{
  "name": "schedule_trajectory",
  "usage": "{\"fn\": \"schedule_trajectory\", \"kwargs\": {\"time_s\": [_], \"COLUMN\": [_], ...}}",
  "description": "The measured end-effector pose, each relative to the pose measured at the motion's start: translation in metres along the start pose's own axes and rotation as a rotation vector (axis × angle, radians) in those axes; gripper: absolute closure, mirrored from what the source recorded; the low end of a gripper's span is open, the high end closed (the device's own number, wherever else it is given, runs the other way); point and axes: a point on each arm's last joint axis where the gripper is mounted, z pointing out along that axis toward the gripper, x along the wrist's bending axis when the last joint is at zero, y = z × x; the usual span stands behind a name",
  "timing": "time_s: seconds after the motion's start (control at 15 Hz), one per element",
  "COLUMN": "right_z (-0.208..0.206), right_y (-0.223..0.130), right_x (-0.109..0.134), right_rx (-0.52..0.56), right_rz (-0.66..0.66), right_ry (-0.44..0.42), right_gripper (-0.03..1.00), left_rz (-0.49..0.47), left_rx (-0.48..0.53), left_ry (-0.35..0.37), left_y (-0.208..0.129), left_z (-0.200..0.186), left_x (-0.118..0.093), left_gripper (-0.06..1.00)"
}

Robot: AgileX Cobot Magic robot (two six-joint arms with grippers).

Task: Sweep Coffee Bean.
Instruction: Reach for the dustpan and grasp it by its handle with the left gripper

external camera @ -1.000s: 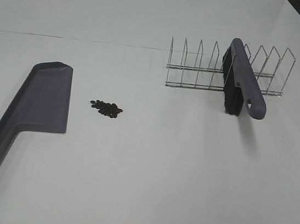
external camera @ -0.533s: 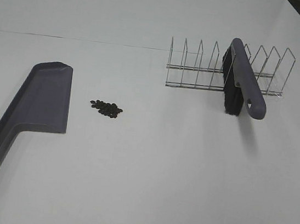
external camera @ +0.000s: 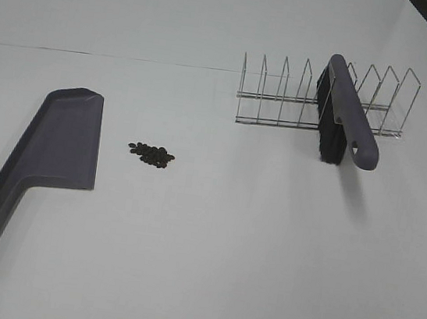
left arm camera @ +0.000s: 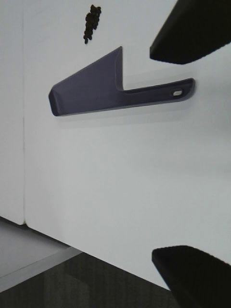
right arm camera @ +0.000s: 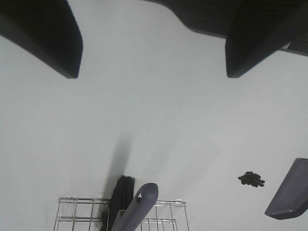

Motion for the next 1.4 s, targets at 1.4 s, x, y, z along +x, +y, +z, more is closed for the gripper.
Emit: {"fn": "schedule_trajectory", "kwargs": {"time_s": [1.4], "right_z": [0.000], "right_y": [0.000], "right_x": [0.000], "right_rx": [0.000], "right_rz": [0.000], "right_ry": [0.000], "right_gripper": [0.20], "left_rz": [-0.166], "left_rx": [0.789], "left_ry": [-0.084], "left_y": [0.050], "left_z": [0.280], "left_x": [-0.060], "left_gripper": [0.00]}}
